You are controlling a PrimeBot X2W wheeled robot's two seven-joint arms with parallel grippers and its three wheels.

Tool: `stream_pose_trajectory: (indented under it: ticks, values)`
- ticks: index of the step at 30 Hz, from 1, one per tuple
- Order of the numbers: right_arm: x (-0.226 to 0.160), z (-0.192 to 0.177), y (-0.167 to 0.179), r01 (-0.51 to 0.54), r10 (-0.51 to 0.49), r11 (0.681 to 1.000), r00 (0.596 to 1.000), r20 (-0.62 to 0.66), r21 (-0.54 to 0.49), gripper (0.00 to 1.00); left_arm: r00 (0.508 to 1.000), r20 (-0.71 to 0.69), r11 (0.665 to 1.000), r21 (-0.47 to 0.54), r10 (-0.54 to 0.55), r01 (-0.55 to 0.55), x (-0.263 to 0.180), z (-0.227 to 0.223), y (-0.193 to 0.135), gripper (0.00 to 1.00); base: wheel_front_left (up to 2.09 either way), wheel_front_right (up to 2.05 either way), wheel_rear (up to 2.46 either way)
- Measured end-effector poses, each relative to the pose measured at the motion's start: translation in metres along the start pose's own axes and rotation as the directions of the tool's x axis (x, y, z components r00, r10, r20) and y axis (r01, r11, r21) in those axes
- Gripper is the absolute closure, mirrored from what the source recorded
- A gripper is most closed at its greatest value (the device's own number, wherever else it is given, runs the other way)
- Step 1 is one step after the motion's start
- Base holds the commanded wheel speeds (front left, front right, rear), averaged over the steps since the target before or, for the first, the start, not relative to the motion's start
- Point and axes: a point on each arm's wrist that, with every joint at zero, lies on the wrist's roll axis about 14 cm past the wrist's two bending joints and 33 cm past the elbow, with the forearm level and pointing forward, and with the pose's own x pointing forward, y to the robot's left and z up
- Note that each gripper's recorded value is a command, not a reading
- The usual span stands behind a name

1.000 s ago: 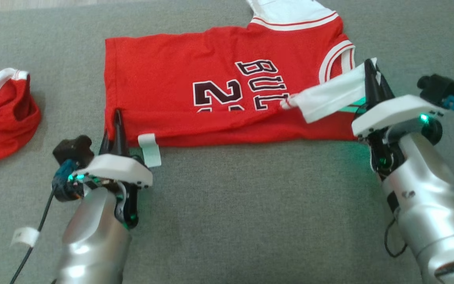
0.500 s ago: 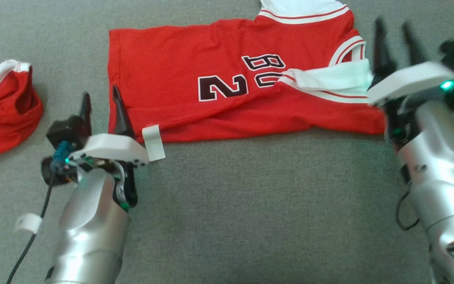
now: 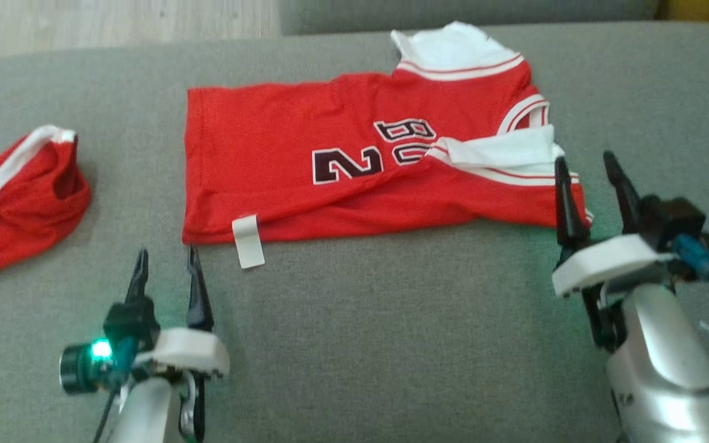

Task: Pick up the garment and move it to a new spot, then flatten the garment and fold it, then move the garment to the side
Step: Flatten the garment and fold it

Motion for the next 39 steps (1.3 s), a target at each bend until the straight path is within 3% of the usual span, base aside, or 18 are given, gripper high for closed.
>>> stream_pose_trajectory:
  ticks: [16,28,39]
  values:
    - [-0.081,-0.033,0.005,0.043,-0.038,0.997,0.996,-0.080,0.063,0.00,0.998,0.052,0.999,0.009,-0.042,0.042,-0.071,0.000,-0.004,0.00,0.00,0.00,0.00]
    - [-0.080,-0.040,0.003,0.049,-0.042,0.997,0.994,-0.100,0.066,0.00,0.998,0.002,0.998,-0.012,-0.064,0.064,-0.069,-0.015,-0.008,0.00,0.00,0.00,0.00]
    - [-0.031,-0.031,0.004,0.023,-0.018,0.997,0.997,-0.070,0.071,0.00,0.996,-0.008,0.996,-0.009,-0.093,0.093,-0.002,-0.005,-0.018,0.00,0.00,0.00,0.00]
